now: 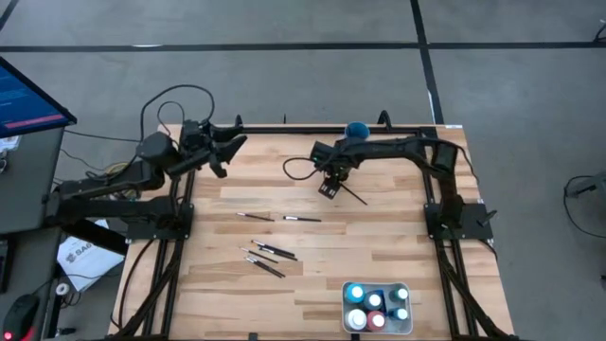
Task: Pick & Place Paint Supplies
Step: Put the orange paintbrush into the blue cup
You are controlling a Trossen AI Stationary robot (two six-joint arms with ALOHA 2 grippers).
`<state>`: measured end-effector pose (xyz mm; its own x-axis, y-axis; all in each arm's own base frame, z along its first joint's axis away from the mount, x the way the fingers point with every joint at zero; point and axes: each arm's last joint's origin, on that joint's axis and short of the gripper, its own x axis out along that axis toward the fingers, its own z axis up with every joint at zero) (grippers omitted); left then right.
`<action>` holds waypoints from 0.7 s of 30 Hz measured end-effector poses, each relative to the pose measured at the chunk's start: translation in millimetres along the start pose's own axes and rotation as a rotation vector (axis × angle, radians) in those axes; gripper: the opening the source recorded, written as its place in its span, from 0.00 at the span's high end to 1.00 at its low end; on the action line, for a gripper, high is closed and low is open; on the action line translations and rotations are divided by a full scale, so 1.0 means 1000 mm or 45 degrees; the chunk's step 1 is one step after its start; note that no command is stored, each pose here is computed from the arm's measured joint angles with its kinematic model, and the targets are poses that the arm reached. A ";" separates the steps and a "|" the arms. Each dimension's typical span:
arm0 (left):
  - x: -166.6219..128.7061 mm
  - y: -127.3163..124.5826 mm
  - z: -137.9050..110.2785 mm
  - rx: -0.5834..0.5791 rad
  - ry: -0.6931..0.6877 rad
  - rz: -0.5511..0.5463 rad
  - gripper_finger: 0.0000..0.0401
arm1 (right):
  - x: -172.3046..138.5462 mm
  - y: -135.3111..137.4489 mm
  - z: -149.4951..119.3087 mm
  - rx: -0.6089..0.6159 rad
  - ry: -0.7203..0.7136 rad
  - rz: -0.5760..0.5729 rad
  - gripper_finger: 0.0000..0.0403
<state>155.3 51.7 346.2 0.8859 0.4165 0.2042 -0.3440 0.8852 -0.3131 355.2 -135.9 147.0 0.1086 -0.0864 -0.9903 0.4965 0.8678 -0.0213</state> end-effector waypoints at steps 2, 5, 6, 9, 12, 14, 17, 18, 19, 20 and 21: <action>0.002 0.000 -0.001 0.001 0.004 0.001 0.56 | 0.005 -0.004 0.000 -0.009 0.032 -0.005 0.55; 0.005 0.001 -0.004 0.003 0.024 0.006 0.56 | 0.008 -0.011 0.000 -0.005 0.055 0.010 0.56; 0.006 0.000 -0.004 0.003 0.018 0.004 0.56 | 0.010 -0.013 0.000 -0.004 0.071 0.024 0.57; 0.006 0.001 -0.005 0.004 0.027 0.007 0.56 | 0.013 -0.014 -0.001 -0.023 0.096 0.071 0.60; 0.007 0.001 -0.006 0.005 0.029 0.007 0.56 | 0.020 -0.013 -0.002 -0.045 0.139 0.072 0.69; 0.007 0.001 -0.005 0.005 0.027 0.006 0.56 | 0.022 -0.010 -0.003 -0.053 0.157 0.073 0.75; 0.007 0.000 -0.005 0.004 0.023 0.005 0.56 | 0.023 -0.006 -0.004 -0.067 0.159 0.072 0.82; 0.007 0.000 -0.005 0.004 0.024 0.005 0.56 | 0.023 -0.004 -0.004 -0.061 0.160 0.071 0.84; 0.007 0.000 -0.005 0.004 0.023 0.005 0.56 | 0.023 -0.004 -0.004 -0.053 0.160 0.070 0.86; 0.007 0.000 -0.005 0.004 0.023 0.004 0.56 | 0.023 -0.003 -0.004 -0.039 0.161 0.065 0.89; 0.007 0.000 -0.005 0.004 0.024 0.002 0.56 | 0.023 -0.002 -0.005 -0.028 0.162 0.063 0.93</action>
<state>162.9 53.9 342.7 0.8912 0.4136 0.1862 -0.3460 0.8853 -0.3106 352.6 -137.7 123.7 0.0218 0.0183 -0.9996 0.4737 0.8803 0.0264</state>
